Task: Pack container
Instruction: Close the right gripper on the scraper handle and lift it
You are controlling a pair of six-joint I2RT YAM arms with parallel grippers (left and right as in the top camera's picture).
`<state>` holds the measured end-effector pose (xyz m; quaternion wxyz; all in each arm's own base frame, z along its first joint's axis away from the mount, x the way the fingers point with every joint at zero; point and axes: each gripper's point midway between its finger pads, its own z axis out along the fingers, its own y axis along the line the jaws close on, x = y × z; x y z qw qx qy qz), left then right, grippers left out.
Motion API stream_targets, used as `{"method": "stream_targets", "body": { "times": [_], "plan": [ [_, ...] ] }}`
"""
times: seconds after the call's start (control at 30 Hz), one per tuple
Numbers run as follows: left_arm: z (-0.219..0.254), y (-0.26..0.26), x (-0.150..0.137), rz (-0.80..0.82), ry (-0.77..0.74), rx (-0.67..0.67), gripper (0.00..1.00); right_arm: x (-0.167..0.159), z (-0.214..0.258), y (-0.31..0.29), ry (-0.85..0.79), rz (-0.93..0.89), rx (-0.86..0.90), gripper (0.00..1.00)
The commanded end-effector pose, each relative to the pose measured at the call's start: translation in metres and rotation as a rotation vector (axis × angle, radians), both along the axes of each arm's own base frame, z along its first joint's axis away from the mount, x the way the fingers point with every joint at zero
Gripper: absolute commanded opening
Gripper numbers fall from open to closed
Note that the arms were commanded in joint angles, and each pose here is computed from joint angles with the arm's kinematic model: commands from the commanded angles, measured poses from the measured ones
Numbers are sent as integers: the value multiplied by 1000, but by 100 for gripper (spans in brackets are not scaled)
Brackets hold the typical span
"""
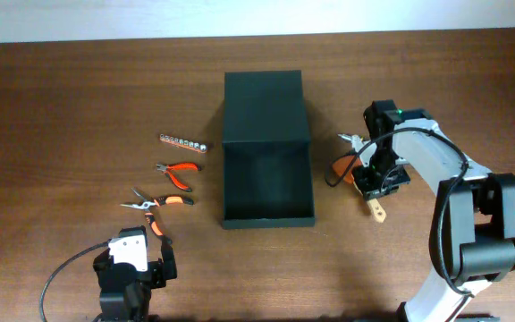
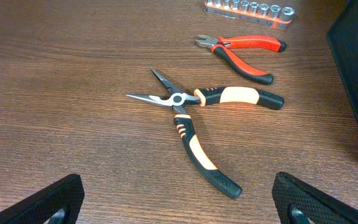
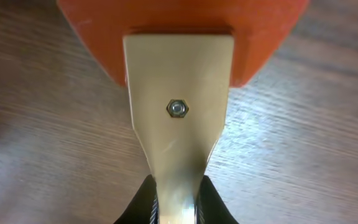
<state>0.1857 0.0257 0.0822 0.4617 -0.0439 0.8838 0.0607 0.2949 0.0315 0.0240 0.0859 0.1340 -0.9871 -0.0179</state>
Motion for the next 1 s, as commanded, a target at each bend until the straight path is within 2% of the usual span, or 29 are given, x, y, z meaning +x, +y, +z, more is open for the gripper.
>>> {"method": "stream_targets", "body": {
  "times": [0.0, 0.6, 0.73, 0.97],
  "plan": [
    [-1, 1, 0, -5, -2, 17, 99, 17, 19, 7, -69, -2, 22, 12],
    [-1, 1, 0, -5, -2, 17, 99, 28, 29, 9, -124, -1, 31, 12],
    [-1, 1, 0, -5, -2, 17, 99, 27, 32, 10, -120, -3, 39, 7],
    [-1, 1, 0, -5, -2, 17, 99, 31, 61, 11, -144, -3, 44, 6]
  ]
}}
